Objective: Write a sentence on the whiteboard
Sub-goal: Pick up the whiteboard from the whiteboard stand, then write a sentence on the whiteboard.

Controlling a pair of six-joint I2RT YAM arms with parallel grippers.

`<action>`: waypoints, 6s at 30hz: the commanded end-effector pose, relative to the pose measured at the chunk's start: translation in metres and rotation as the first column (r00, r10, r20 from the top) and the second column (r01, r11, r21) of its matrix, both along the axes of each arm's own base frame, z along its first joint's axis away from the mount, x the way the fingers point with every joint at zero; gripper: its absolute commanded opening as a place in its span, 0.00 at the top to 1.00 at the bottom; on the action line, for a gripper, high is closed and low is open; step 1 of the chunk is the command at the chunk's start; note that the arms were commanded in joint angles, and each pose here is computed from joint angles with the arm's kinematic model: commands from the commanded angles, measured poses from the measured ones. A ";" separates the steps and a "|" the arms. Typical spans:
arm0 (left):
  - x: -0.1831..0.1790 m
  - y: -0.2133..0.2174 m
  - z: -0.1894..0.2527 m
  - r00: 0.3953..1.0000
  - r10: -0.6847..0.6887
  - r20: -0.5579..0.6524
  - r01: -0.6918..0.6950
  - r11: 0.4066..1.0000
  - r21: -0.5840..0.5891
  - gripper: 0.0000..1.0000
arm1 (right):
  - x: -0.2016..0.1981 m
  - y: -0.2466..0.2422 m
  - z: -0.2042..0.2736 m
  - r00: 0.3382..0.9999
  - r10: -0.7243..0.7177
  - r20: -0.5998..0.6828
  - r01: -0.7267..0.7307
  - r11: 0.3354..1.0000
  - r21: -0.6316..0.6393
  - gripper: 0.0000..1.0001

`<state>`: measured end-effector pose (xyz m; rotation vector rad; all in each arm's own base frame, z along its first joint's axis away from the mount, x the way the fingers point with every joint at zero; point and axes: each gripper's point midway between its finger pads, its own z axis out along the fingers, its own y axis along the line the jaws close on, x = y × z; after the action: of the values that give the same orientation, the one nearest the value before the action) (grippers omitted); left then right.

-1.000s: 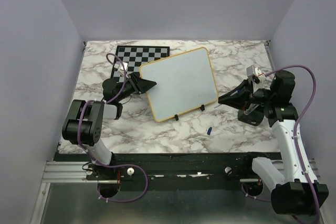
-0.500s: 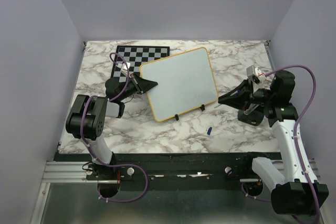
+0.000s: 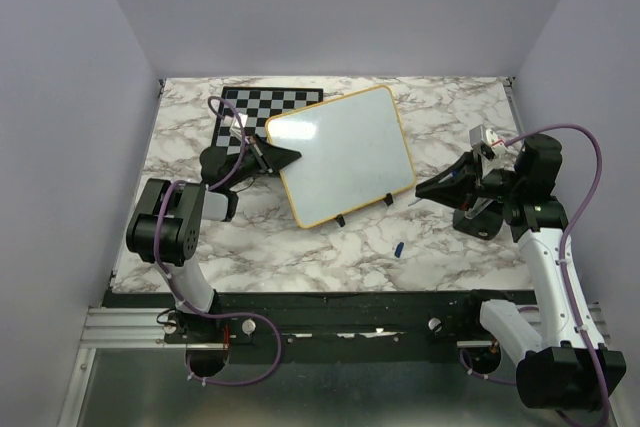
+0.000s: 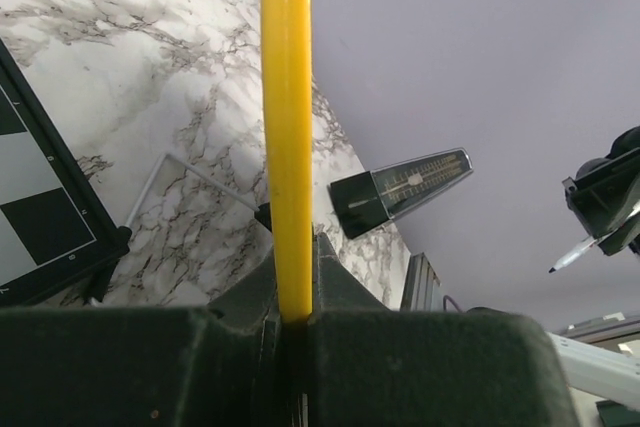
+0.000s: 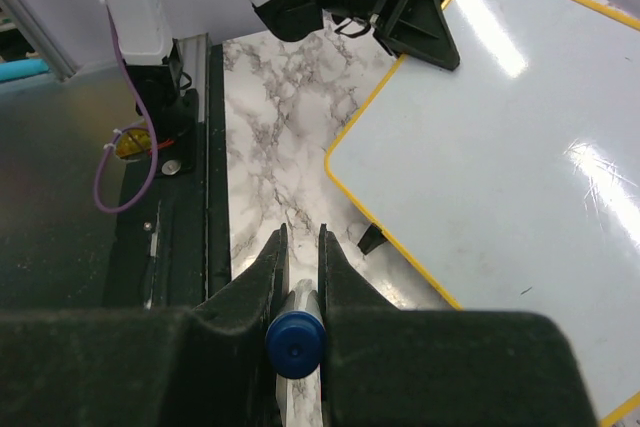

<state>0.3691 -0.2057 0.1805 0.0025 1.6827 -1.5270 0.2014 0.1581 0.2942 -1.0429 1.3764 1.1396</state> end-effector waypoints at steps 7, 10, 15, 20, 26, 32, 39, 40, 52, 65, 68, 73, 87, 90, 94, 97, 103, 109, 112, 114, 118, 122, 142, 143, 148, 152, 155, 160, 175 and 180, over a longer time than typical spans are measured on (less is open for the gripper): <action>-0.003 0.003 0.109 0.958 0.030 0.284 -0.004 0.996 -0.090 1.00 | -0.012 0.002 0.003 0.998 0.057 0.015 -0.057 0.998 0.016 0.99; -0.002 0.003 0.114 0.956 0.034 0.292 -0.010 0.997 -0.081 1.00 | -0.013 0.002 0.003 0.998 0.056 0.018 -0.056 0.998 0.015 1.00; -0.008 0.008 0.142 0.944 0.081 0.320 -0.036 0.989 -0.142 1.00 | -0.010 0.001 0.019 0.999 0.035 0.038 -0.036 0.999 0.007 0.99; -0.036 -0.002 0.172 0.945 0.090 0.313 -0.028 0.980 -0.196 1.00 | -0.004 -0.002 0.065 0.998 -0.024 0.063 0.026 0.999 -0.037 0.99; -0.072 -0.026 0.186 0.960 0.124 0.252 -0.058 0.965 -0.255 1.00 | -0.006 -0.001 0.127 0.986 -0.092 0.140 0.106 0.990 -0.095 0.99; -0.105 -0.057 0.205 0.985 0.129 0.110 -0.086 0.939 -0.332 1.00 | -0.015 0.009 0.171 0.964 -0.143 0.224 0.173 0.978 -0.118 0.99; -0.128 -0.087 0.219 0.988 0.151 -0.039 -0.155 0.926 -0.343 1.00 | -0.022 0.019 0.191 0.952 -0.174 0.251 0.208 0.971 -0.115 0.99; -0.127 -0.085 0.221 0.983 0.177 -0.057 -0.186 0.917 -0.353 1.00 | -0.022 0.020 0.191 0.950 -0.177 0.256 0.212 0.970 -0.118 0.99; -0.149 -0.098 0.237 0.994 0.103 -0.041 -0.110 0.878 -0.465 1.00 | -0.022 0.044 0.164 0.971 -0.107 0.213 0.143 0.976 -0.163 1.00; -0.151 -0.086 0.252 0.995 0.092 -0.042 -0.100 0.839 -0.535 1.00 | 0.012 0.083 0.187 0.964 -0.114 0.241 0.147 0.981 -0.126 0.99; -0.152 -0.088 0.255 0.997 0.073 -0.039 -0.082 0.840 -0.536 1.00 | 0.022 0.092 0.188 0.959 -0.145 0.242 0.178 0.976 -0.123 0.99; -0.148 -0.086 0.254 0.995 0.065 -0.070 -0.092 0.846 -0.525 1.00 | 0.038 0.098 0.200 0.946 -0.204 0.251 0.235 0.967 -0.102 1.00; -0.141 -0.091 0.253 0.995 0.022 -0.099 -0.073 0.836 -0.544 1.00 | 0.061 0.100 0.203 0.912 -0.323 0.253 0.354 0.931 -0.087 0.99; -0.142 -0.091 0.252 0.995 0.024 -0.096 -0.072 0.843 -0.532 1.00 | 0.045 0.100 0.204 0.921 -0.242 0.306 0.286 0.952 -0.108 0.99; -0.147 -0.086 0.250 0.996 0.020 -0.089 -0.065 0.839 -0.540 1.00 | 0.029 0.096 0.199 0.921 -0.166 0.353 0.232 0.961 -0.151 1.00; -0.151 -0.085 0.249 0.997 0.014 -0.080 -0.055 0.841 -0.538 1.00 | 0.025 0.098 0.199 0.923 -0.141 0.357 0.207 0.966 -0.155 0.99; -0.152 -0.083 0.250 0.998 0.019 -0.068 -0.052 0.843 -0.536 1.00 | 0.031 0.104 0.198 0.934 -0.144 0.327 0.201 0.969 -0.146 0.99; -0.151 -0.082 0.247 0.997 0.031 -0.070 -0.063 0.847 -0.527 1.00 | 0.038 0.104 0.207 0.930 -0.178 0.321 0.228 0.965 -0.126 0.99; -0.151 -0.083 0.246 0.997 0.030 -0.073 -0.064 0.848 -0.526 1.00 | 0.039 0.104 0.206 0.931 -0.180 0.318 0.230 0.965 -0.127 0.99; -0.150 -0.083 0.245 0.996 0.028 -0.079 -0.066 0.846 -0.529 1.00 | 0.040 0.105 0.204 0.931 -0.180 0.317 0.231 0.964 -0.130 1.00; -0.150 -0.082 0.245 0.996 0.032 -0.081 -0.070 0.845 -0.530 1.00 | 0.038 0.103 0.205 0.931 -0.178 0.319 0.229 0.965 -0.129 1.00; -0.149 -0.083 0.245 0.996 0.034 -0.082 -0.073 0.847 -0.527 1.00 | 0.038 0.103 0.204 0.931 -0.177 0.320 0.229 0.964 -0.133 0.99; -0.150 -0.082 0.245 0.996 0.032 -0.081 -0.070 0.843 -0.533 1.00 | 0.036 0.105 0.198 0.935 -0.146 0.322 0.203 0.967 -0.151 1.00; -0.150 -0.083 0.245 0.996 0.031 -0.081 -0.069 0.844 -0.532 1.00 | 0.035 0.104 0.199 0.935 -0.143 0.325 0.200 0.968 -0.149 1.00; -0.152 -0.082 0.248 0.998 0.023 -0.060 -0.052 0.836 -0.546 1.00 | 0.033 0.105 0.195 0.939 -0.129 0.320 0.187 0.970 -0.158 0.99; -0.155 -0.082 0.249 0.999 0.016 -0.032 -0.031 0.833 -0.553 1.00 | 0.033 0.106 0.192 0.938 -0.116 0.326 0.178 0.969 -0.169 0.99; -0.156 -0.081 0.249 1.000 0.023 -0.020 -0.031 0.834 -0.551 1.00 | 0.032 0.106 0.192 0.934 -0.101 0.342 0.169 0.970 -0.176 0.99; -0.158 -0.080 0.253 1.000 0.022 -0.004 -0.020 0.832 -0.555 1.00 | 0.031 0.102 0.205 0.916 -0.101 0.388 0.176 0.970 -0.164 1.00; -0.163 -0.083 0.257 0.999 -0.002 0.045 0.026 0.831 -0.555 1.00 | 0.016 0.106 0.201 0.932 -0.024 0.363 0.092 0.981 -0.170 0.99; -0.165 -0.085 0.258 0.998 -0.011 0.059 0.042 0.831 -0.555 1.00 | 0.025 0.107 0.195 0.929 -0.041 0.368 0.117 0.975 -0.187 0.99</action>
<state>0.2276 -0.3121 0.3635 -0.3233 1.4589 -1.8039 0.2245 0.2656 0.4927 -1.2470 1.2322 0.7177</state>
